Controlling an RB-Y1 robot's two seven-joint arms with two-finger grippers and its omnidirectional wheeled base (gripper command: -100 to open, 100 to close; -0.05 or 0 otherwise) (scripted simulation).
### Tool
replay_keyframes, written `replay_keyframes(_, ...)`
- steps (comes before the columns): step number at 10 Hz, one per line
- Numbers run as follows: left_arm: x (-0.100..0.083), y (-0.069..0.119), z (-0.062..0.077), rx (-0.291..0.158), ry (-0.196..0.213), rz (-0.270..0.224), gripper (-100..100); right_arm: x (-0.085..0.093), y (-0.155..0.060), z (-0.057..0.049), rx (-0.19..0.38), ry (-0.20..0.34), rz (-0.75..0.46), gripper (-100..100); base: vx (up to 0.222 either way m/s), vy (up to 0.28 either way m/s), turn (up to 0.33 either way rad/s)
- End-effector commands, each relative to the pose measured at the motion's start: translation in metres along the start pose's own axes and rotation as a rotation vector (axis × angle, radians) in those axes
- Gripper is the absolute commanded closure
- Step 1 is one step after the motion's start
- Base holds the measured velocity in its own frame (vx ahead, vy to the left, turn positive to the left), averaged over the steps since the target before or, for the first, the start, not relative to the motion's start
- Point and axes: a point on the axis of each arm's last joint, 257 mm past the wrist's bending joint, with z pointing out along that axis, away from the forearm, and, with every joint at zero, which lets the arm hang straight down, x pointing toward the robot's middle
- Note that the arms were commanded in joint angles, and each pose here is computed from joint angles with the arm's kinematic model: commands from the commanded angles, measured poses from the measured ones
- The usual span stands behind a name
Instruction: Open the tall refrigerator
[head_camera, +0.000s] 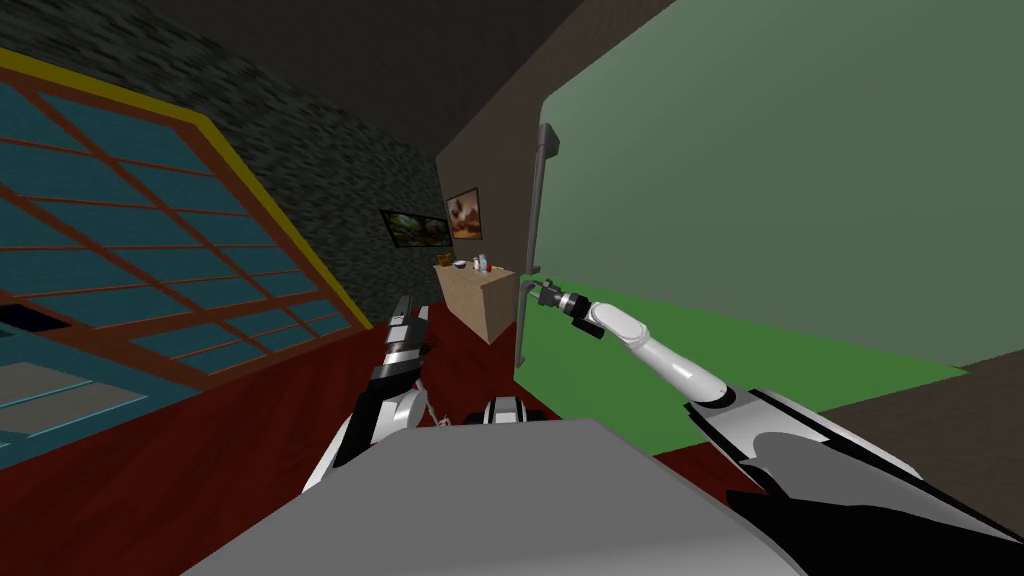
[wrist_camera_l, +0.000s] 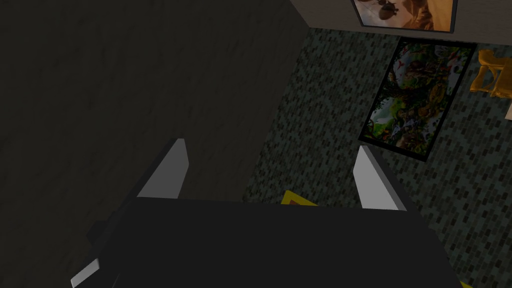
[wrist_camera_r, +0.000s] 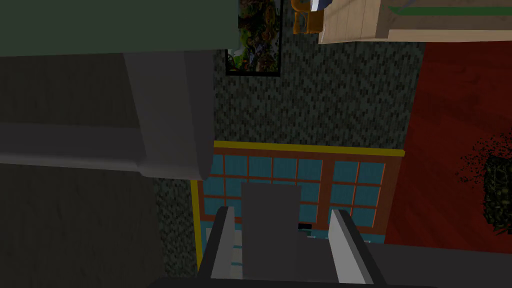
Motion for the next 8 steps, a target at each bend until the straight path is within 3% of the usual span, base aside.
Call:
replay_keyframes(1, 0.0, 0.0, 0.0, 0.0, 0.0, 0.0, 0, -0.028, 0.01, 0.002, -0.029, -0.06, 0.008, 100, -0.11, -0.036, 0.017)
replay_keyframes(2, 0.0, 0.0, 0.0, 0.0, 0.0, 0.0, 0, -0.044, 0.011, 0.003, -0.031, -0.093, 0.011, 100, -0.099, -0.051, 0.026)
replay_keyframes(3, 0.0, 0.0, 0.0, 0.0, 0.0, 0.0, 0, -0.075, 0.011, 0.005, -0.033, -0.16, 0.016, 100, -0.197, -0.052, 0.095)
replay_keyframes(5, 0.0, 0.0, 0.0, 0.0, 0.0, 0.0, 0, -0.106, 0.011, 0.005, -0.035, -0.227, 0.021, 100, -0.211, -0.089, 0.069)
replay_keyframes(6, 0.0, 0.0, 0.0, 0.0, 0.0, 0.0, 0, -0.106, 0.011, 0.005, -0.035, -0.227, 0.021, 100, -0.141, -0.041, 0.039)
replay_keyframes(7, 0.0, 0.0, 0.0, 0.0, 0.0, 0.0, 0, -0.122, 0.011, 0.004, -0.035, -0.261, 0.023, 100, -0.124, -0.023, 0.029)
replay_keyframes(8, 0.0, 0.0, 0.0, 0.0, 0.0, 0.0, 0, -0.114, 0.001, 0.006, -0.012, -0.244, 0.014, 100, -0.071, -0.008, 0.012)
